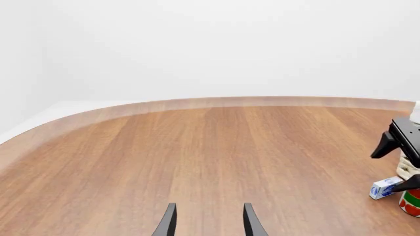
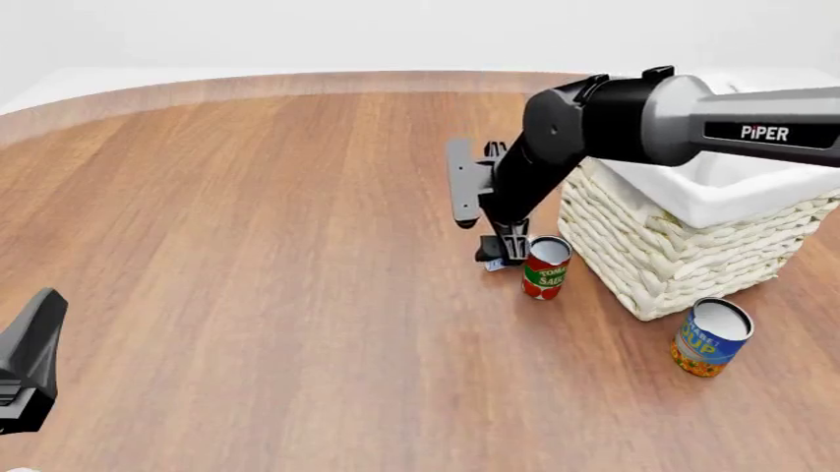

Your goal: Pick up the alphabet soup and the cream cheese box, and put them in the basket.

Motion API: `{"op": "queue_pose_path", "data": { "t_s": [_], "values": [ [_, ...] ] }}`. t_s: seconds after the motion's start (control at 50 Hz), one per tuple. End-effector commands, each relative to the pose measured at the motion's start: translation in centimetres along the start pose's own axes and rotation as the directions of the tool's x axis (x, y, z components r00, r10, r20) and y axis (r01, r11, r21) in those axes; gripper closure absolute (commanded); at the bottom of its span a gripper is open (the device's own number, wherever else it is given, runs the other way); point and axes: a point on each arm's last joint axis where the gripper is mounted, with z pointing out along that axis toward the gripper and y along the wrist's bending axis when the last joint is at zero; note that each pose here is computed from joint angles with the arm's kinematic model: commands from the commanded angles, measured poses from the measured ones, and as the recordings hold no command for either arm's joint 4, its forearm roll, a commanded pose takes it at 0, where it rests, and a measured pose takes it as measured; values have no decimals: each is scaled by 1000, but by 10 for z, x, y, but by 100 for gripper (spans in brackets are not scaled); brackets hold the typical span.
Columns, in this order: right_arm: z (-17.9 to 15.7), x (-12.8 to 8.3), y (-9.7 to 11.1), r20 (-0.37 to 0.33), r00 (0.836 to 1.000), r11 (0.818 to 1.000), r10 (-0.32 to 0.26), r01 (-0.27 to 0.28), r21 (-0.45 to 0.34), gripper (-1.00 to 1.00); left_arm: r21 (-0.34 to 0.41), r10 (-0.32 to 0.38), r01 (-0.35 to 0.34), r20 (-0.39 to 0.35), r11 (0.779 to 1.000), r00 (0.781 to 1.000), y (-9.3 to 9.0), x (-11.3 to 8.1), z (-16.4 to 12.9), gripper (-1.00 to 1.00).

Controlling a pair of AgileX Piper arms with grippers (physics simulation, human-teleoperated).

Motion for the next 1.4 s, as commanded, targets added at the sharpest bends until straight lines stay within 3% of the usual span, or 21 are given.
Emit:
{"op": "queue_pose_path", "data": {
  "t_s": [0.02, 0.64, 1.4],
  "values": [
    [2, -7, 3, 9, 1000, 1000, -11, 11, -1, -100, 0, 0, 0, 0, 1000, 1000, 0, 0, 0, -100],
    [30, 12, -11, -30, 999, 999, -36, 35, -40, -100, 0, 0, 0, 0, 1000, 1000, 0, 0, 0, -100],
    [49, 14, -10, -43, 998, 995, -54, 50, -82, -100, 0, 0, 0, 0, 1000, 1000, 0, 0, 0, -100]
  ]
}}
